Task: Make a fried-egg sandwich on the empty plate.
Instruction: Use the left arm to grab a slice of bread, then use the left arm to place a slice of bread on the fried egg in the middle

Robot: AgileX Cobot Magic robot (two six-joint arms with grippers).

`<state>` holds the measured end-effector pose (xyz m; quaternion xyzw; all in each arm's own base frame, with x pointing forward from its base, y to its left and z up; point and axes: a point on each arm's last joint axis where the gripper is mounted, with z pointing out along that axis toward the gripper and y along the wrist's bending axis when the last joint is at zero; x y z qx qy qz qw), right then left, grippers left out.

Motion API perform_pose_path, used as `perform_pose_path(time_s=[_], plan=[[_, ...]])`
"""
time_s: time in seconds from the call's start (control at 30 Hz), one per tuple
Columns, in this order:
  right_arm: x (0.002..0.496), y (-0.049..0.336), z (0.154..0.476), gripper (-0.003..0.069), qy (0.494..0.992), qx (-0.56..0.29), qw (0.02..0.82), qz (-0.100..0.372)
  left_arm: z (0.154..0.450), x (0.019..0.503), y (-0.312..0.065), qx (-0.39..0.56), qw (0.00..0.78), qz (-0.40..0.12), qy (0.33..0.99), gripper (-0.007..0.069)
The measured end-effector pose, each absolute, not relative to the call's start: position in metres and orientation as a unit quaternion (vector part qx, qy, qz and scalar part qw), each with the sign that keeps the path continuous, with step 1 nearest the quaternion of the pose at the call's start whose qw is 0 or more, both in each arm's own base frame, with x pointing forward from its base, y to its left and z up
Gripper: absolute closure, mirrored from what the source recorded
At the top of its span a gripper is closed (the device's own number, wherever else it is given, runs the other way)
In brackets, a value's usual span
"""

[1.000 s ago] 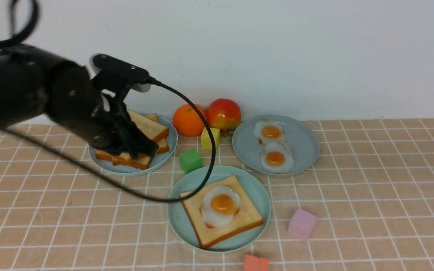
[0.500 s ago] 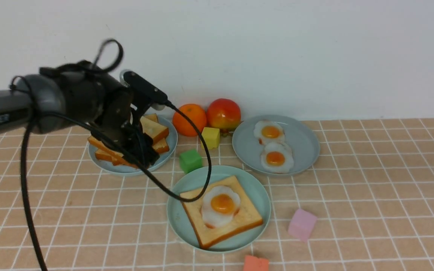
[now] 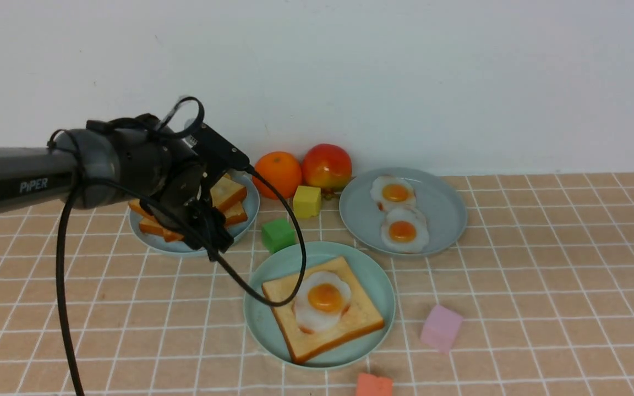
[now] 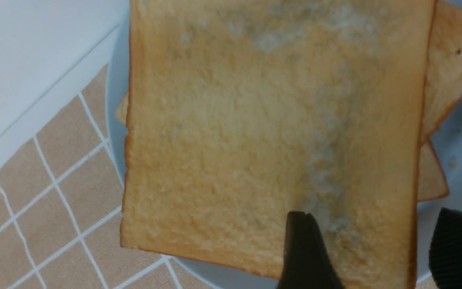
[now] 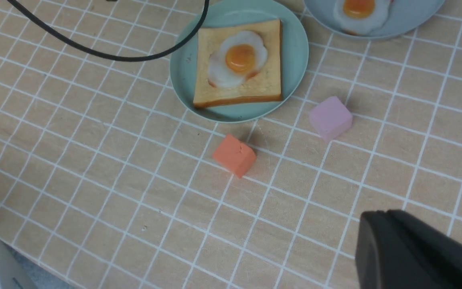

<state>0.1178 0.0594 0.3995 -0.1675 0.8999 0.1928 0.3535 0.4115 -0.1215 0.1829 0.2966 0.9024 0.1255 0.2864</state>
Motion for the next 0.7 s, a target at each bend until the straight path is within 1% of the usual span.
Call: perform_pose_path(time_s=[0.1,0.13,0.17,0.2,0.3,0.33,0.4,0.5,0.57,0.6,0.63,0.7], plan=[[0.118,0.059,0.399,0.0626,0.9,-0.168,0.353,0.193,0.183,0.411,-0.122,0.296,0.286,0.125,0.902,0.0331],[0.118,0.059,0.399,0.0626,0.9,-0.168,0.353,0.193,0.183,0.411,-0.122,0.296,0.286,0.125,0.902,0.0347],[0.118,0.059,0.399,0.0624,0.9,-0.168,0.353,0.193,0.183,0.411,-0.122,0.296,0.286,0.125,0.902,0.0417],[0.118,0.059,0.399,0.0623,0.9,-0.168,0.352,0.193,0.183,0.412,-0.122,0.296,0.287,0.125,0.902,0.0463],[0.117,0.059,0.399,0.0618,0.902,-0.169,0.348,0.193,0.183,0.411,-0.121,0.296,0.284,0.127,0.903,0.0579],[0.117,0.059,0.399,0.0617,0.902,-0.169,0.346,0.192,0.184,0.411,-0.121,0.295,0.283,0.128,0.904,0.0599],[0.116,0.059,0.398,0.0617,0.903,-0.17,0.345,0.192,0.186,0.41,-0.12,0.294,0.282,0.129,0.904,0.0601],[0.116,0.059,0.398,0.0617,0.903,-0.17,0.343,0.192,0.202,0.405,-0.119,0.281,0.289,0.128,0.906,0.0601],[0.116,0.059,0.398,0.0615,0.903,-0.17,0.343,0.192,0.226,0.394,-0.124,0.265,0.3,0.118,0.909,0.0601],[0.116,0.059,0.398,0.0615,0.903,-0.17,0.343,0.192,0.228,0.393,-0.123,0.265,0.302,0.118,0.908,0.0601],[0.116,0.059,0.398,0.0613,0.903,-0.17,0.343,0.192,0.246,0.378,-0.135,0.27,0.318,0.103,0.903,0.0601],[0.116,0.059,0.398,0.0613,0.903,-0.17,0.343,0.192,0.259,0.357,-0.153,0.294,0.332,0.087,0.892,0.0601]])
